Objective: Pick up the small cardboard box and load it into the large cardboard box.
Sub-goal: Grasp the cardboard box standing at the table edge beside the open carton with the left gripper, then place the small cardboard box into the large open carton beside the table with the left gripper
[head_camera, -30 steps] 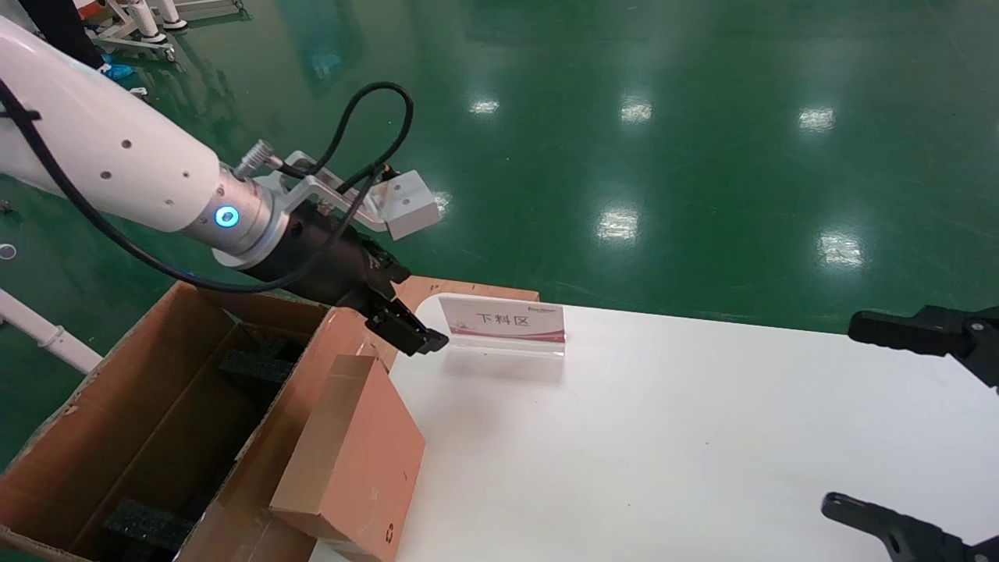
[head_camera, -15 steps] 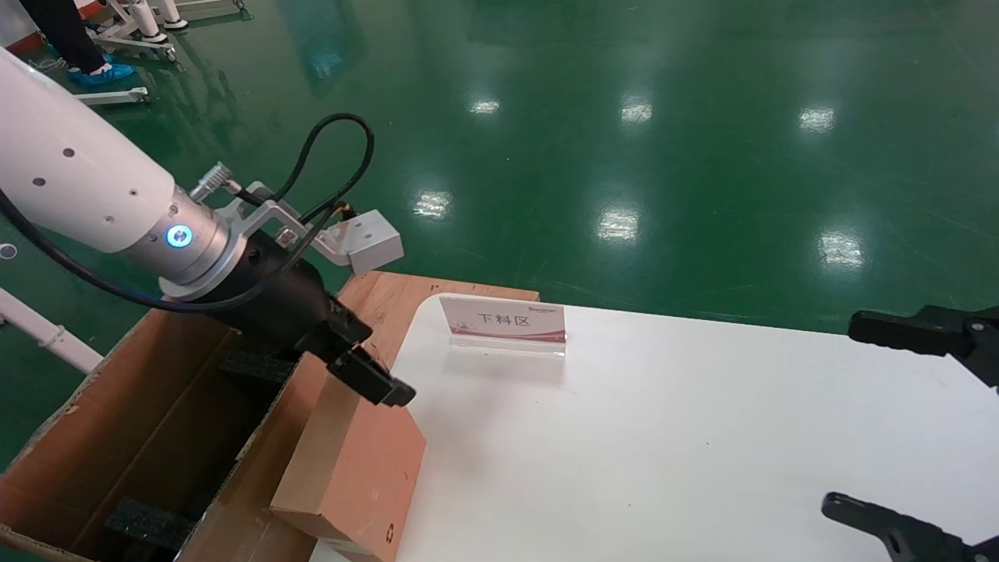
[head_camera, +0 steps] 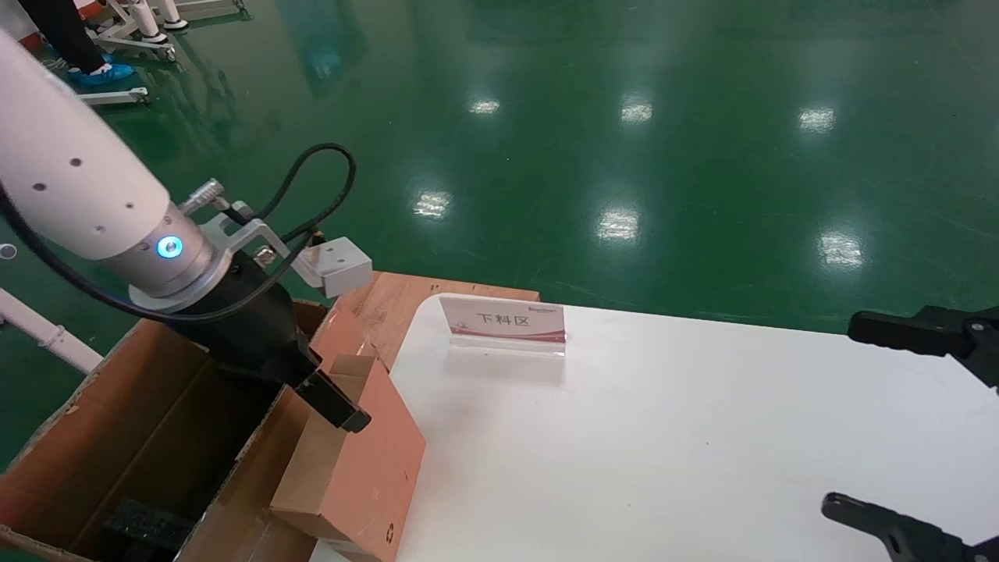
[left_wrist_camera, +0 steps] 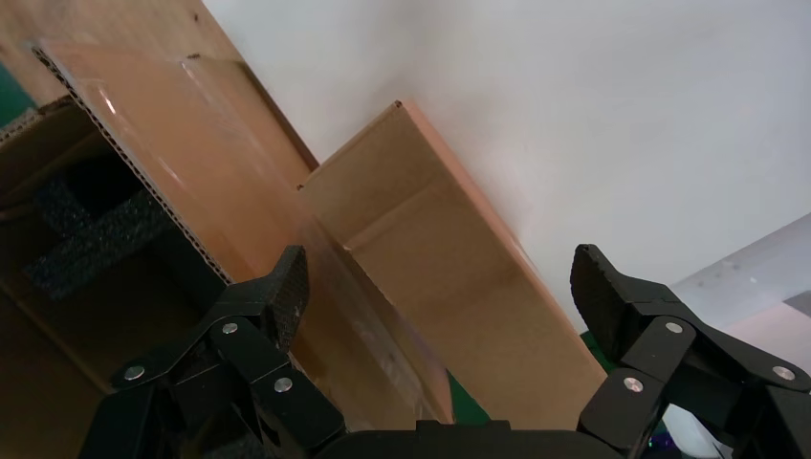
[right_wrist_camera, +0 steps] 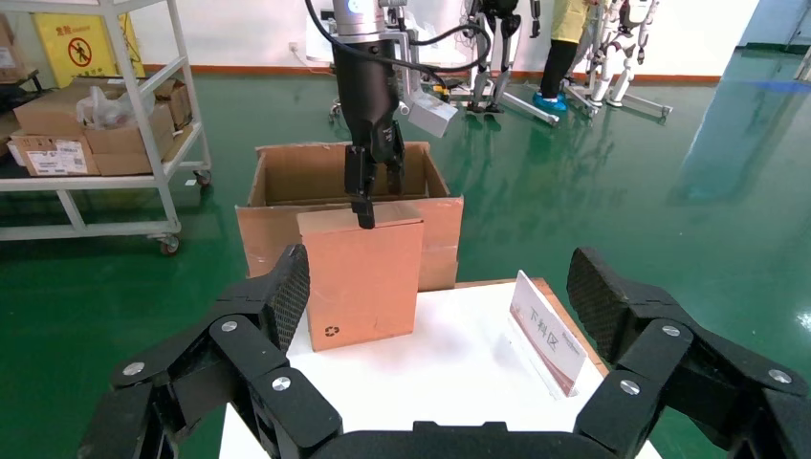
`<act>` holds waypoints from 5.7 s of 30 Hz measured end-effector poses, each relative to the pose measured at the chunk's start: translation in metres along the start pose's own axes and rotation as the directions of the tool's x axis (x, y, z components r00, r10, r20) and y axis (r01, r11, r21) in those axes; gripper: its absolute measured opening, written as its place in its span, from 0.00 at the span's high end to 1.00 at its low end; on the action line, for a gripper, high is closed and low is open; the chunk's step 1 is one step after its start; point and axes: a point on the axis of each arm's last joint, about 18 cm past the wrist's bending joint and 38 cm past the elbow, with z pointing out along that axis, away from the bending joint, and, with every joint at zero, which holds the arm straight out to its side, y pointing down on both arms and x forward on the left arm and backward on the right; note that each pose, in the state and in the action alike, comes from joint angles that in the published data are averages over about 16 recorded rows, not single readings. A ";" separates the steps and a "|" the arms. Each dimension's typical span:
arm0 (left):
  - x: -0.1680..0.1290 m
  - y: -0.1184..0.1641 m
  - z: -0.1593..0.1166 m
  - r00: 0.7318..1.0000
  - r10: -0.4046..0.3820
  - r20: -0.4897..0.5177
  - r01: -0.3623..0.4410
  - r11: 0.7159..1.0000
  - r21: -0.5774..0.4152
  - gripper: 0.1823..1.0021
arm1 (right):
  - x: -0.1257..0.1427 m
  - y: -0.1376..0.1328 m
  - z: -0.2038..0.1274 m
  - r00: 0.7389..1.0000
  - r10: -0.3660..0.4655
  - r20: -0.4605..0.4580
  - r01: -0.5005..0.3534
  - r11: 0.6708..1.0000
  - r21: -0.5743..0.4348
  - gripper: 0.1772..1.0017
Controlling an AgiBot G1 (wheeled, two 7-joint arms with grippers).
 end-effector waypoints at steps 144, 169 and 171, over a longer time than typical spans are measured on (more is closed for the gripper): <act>-0.031 0.007 -0.127 0.989 -0.046 0.140 0.010 0.969 0.245 0.79 | 0.000 0.000 0.000 1.000 0.001 -0.001 -0.001 1.000 0.001 0.94; -0.092 0.128 -0.088 0.950 -0.224 0.218 0.253 0.961 -0.113 0.80 | 0.000 0.000 0.000 1.000 0.001 -0.001 -0.001 1.000 0.001 0.96; -0.096 0.136 -0.080 0.944 -0.253 0.211 0.281 0.952 -0.119 0.80 | 0.000 0.000 0.000 1.000 0.001 -0.001 -0.001 1.000 0.001 0.95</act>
